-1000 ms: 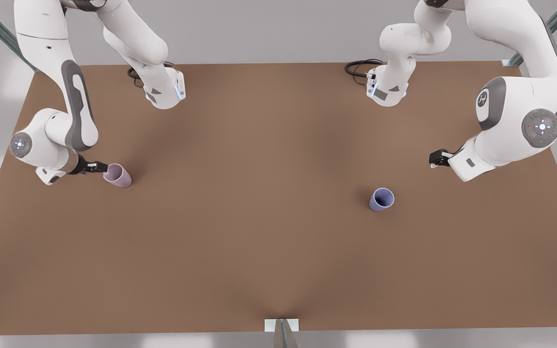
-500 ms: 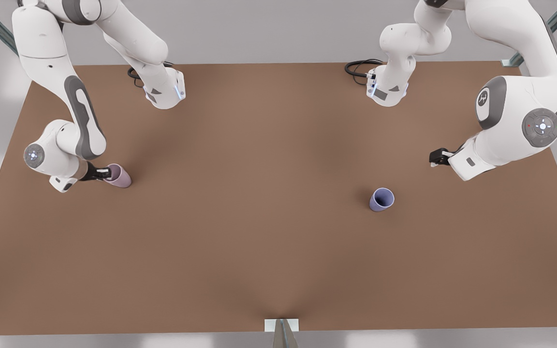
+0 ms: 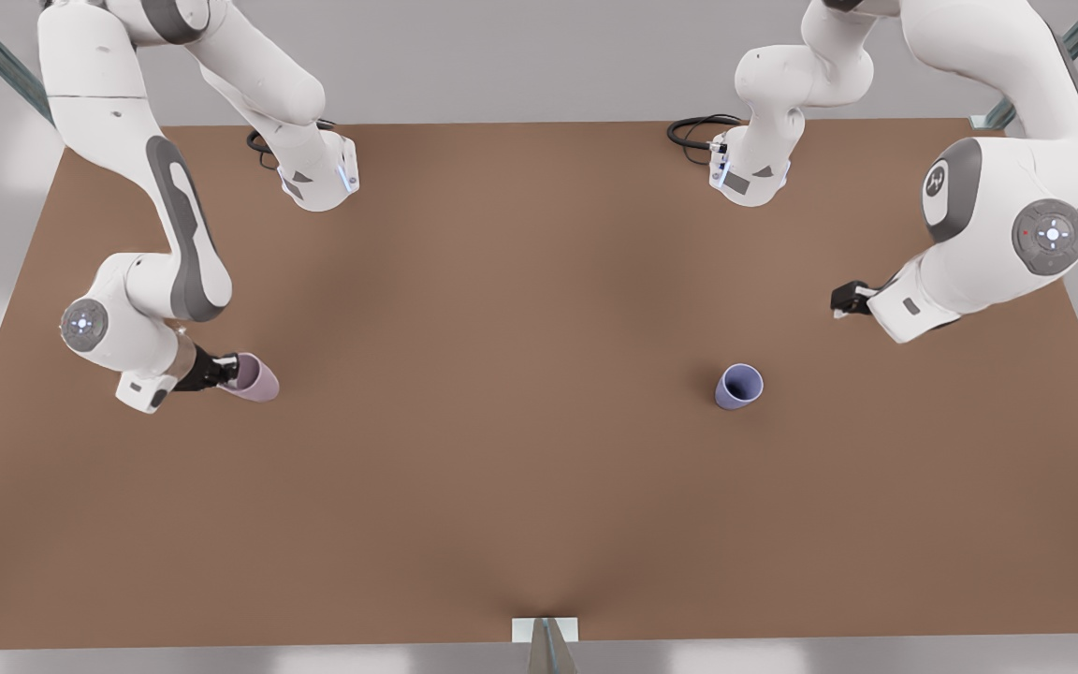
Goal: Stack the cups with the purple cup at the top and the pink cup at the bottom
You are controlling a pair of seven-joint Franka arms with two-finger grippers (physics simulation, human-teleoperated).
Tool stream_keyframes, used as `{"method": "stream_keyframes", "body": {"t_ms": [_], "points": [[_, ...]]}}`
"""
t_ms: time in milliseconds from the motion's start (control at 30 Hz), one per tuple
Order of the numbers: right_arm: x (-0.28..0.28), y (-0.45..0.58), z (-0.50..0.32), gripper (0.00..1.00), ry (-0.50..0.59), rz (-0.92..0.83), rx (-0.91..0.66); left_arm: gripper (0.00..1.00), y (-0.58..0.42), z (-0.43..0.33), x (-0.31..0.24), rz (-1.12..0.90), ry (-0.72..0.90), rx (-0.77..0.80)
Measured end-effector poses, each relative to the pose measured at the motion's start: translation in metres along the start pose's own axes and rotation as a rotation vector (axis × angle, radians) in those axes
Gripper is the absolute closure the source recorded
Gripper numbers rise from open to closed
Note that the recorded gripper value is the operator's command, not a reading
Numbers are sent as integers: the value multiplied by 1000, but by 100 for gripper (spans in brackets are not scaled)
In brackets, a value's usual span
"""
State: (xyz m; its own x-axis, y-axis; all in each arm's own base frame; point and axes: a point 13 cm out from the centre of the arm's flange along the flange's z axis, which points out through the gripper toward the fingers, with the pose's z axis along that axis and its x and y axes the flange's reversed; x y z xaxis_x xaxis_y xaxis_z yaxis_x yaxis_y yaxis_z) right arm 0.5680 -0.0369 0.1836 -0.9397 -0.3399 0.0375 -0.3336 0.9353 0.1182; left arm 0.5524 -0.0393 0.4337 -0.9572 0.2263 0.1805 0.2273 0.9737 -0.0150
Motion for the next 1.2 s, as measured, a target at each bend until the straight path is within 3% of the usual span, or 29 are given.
{"method": "stream_keyframes", "body": {"t_ms": [233,367,567,900,967,1000,1100,1200], "points": [[-171,215,-24,79,-9,-155,-103,0,-14,-6,2,26,-5,-4],[-256,362,-4,79,-63,-118,-145,0,-18,1,1,34,9,3],[-262,446,67,79,-43,65,-147,0,-38,4,1,71,28,-1],[-267,463,100,79,-51,335,-149,0,-28,-7,3,47,23,7],[-265,464,103,27,-49,370,-132,0,-27,7,5,42,36,5],[-264,466,106,16,-50,381,-119,0,-18,37,7,24,62,8],[-262,467,108,10,-48,427,-104,0,16,132,9,-42,114,31],[-261,468,109,5,-45,469,-105,0,17,187,-22,-44,85,30]]}}
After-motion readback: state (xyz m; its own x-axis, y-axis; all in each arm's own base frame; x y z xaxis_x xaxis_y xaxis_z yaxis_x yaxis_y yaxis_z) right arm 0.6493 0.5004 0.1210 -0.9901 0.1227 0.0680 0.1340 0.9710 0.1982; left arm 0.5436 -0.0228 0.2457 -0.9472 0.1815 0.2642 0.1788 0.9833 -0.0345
